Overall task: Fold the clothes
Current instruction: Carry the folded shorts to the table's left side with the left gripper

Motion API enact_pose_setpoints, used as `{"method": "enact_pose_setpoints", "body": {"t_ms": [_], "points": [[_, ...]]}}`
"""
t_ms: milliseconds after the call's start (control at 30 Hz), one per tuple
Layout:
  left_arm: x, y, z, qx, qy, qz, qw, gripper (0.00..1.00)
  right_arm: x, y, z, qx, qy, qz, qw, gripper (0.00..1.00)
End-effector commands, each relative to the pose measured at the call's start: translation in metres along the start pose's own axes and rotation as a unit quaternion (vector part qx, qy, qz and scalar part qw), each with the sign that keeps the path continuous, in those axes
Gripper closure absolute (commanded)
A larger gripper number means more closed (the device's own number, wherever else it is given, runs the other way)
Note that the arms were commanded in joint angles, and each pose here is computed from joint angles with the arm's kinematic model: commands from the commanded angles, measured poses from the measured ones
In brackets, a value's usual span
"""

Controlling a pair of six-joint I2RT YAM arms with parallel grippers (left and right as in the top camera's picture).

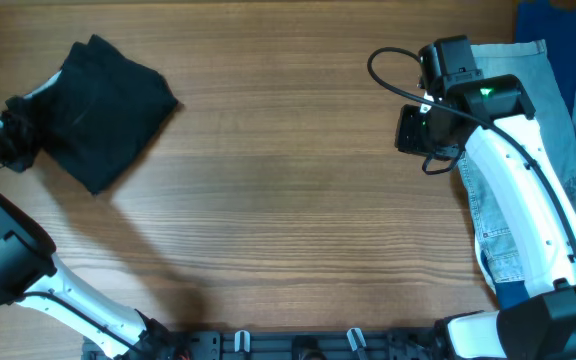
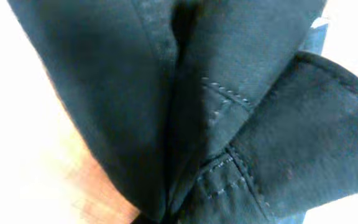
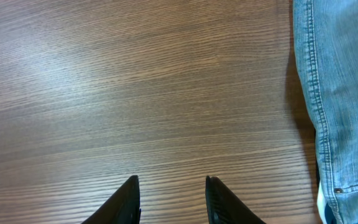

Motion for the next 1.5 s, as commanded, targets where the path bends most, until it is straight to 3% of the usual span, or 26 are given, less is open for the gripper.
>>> {"method": "enact_pose_setpoints", "body": {"t_ms": [0,433,467,567,733,933,1133,1233,1367,1467], "points": [[0.017,0.017,-0.003,-0.013,0.080,0.085,0.993,0.96,0.002,0.005,0.002,-0.006,0.001,0.006,1.000,0.65],[0.032,0.021,-0.023,0.007,0.235,0.144,0.961,0.96,0.002,0.005,0.001,-0.005,0.001,0.006,1.000,0.65],[0.032,0.021,-0.025,0.013,0.237,0.145,0.961,0.78,0.002,0.005,0.001,-0.005,0.001,0.006,1.000,0.65],[0.034,0.024,-0.033,0.032,0.244,0.151,0.958,0.42,0.002,0.005,0.001,-0.005,0.001,0.006,1.000,0.65],[0.028,0.040,-0.037,0.042,0.200,0.149,0.967,0.40,0.002,0.005,0.001,-0.005,0.002,0.006,1.000,0.65],[-0.015,0.102,-0.037,-0.014,0.122,0.120,0.985,0.38,0.002,0.005,0.002,-0.006,0.002,0.006,1.000,0.65],[-0.104,0.108,-0.077,-0.003,-0.075,0.064,0.995,0.42,0.004,0.005,0.004,-0.012,0.001,0.009,1.000,0.65],[-0.144,0.078,-0.110,0.035,-0.173,0.049,0.983,0.73,0.004,0.005,0.004,-0.011,0.002,0.009,1.000,0.64],[-0.166,0.032,-0.155,0.073,-0.258,0.104,0.958,0.91,0.003,0.005,0.002,-0.006,0.002,0.007,1.000,0.64],[-0.163,0.002,-0.173,0.092,-0.286,0.146,0.943,0.94,0.002,0.005,0.001,-0.003,0.002,0.005,1.000,0.64]]}}
Point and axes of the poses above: each gripper's point midway between its finger pads, its own y axis back along the fingers, its own x axis along the line the jaws close on, z = x × y, the point moved 5 cm from there along y, back along the fingers, and after that the axes turned 3 degrees about -y, right-handed, at the moved point
